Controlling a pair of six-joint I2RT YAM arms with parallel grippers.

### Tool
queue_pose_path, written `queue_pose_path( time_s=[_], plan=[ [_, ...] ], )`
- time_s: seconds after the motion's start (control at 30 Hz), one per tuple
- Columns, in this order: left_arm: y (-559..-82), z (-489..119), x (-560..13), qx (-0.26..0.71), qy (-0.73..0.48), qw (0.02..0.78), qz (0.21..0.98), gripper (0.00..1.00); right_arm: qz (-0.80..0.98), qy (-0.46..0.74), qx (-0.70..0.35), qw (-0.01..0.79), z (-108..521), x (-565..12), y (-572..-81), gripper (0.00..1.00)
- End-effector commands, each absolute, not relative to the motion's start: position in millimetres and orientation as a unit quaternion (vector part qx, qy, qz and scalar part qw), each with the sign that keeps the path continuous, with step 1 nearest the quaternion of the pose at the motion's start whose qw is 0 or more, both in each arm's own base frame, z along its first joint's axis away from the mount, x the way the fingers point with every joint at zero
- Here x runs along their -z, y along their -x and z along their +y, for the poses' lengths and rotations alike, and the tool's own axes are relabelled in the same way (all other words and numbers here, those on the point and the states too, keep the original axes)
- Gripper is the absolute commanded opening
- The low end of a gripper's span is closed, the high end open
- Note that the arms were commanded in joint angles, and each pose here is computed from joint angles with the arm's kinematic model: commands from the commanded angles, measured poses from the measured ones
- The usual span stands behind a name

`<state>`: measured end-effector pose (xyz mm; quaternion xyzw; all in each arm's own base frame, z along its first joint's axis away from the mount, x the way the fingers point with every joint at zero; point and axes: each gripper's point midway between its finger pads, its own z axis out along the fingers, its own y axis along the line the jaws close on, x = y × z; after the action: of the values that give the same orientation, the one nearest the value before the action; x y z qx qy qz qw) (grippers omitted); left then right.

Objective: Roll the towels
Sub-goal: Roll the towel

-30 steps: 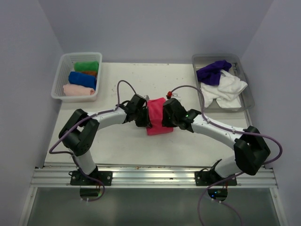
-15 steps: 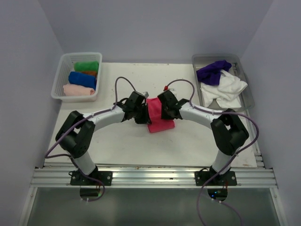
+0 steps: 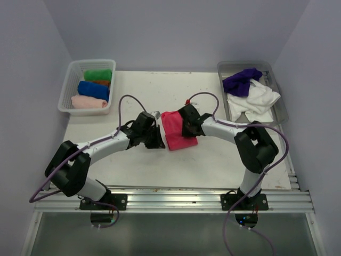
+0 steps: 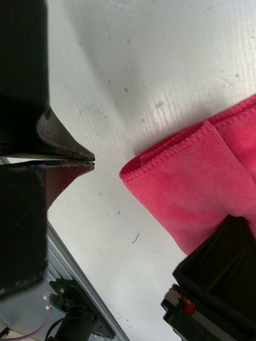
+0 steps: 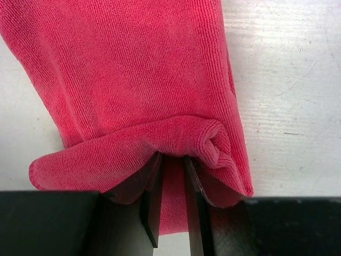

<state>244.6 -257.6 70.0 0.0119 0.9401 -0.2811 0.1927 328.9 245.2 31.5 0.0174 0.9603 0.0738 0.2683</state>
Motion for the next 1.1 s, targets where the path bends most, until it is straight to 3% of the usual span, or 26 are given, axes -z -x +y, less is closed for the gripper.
queue_pose_path(
  time_s=[0.0,0.27,0.53,0.77,1.07],
  plan=[
    [-246,-254,-83,0.295,-0.001,0.216,0.931,0.05,0.966,-0.032,-0.085,0.243,244,-18,-313,0.25],
    [-232,-235,-79,0.273,0.01,0.219,0.937,0.1,0.969,-0.046,-0.115,0.213,246,-6,-257,0.25],
    [-224,-234,-78,0.275,-0.006,0.212,0.938,0.11,0.958,-0.053,-0.181,0.217,280,-35,-205,0.26],
    [-215,-249,-63,0.301,-0.038,0.171,0.938,0.11,0.943,-0.034,-0.188,0.272,278,-77,-212,0.3],
    [-218,-247,-62,0.291,-0.042,0.179,0.939,0.1,0.952,0.003,-0.15,0.266,276,-73,-218,0.31]
  ],
)
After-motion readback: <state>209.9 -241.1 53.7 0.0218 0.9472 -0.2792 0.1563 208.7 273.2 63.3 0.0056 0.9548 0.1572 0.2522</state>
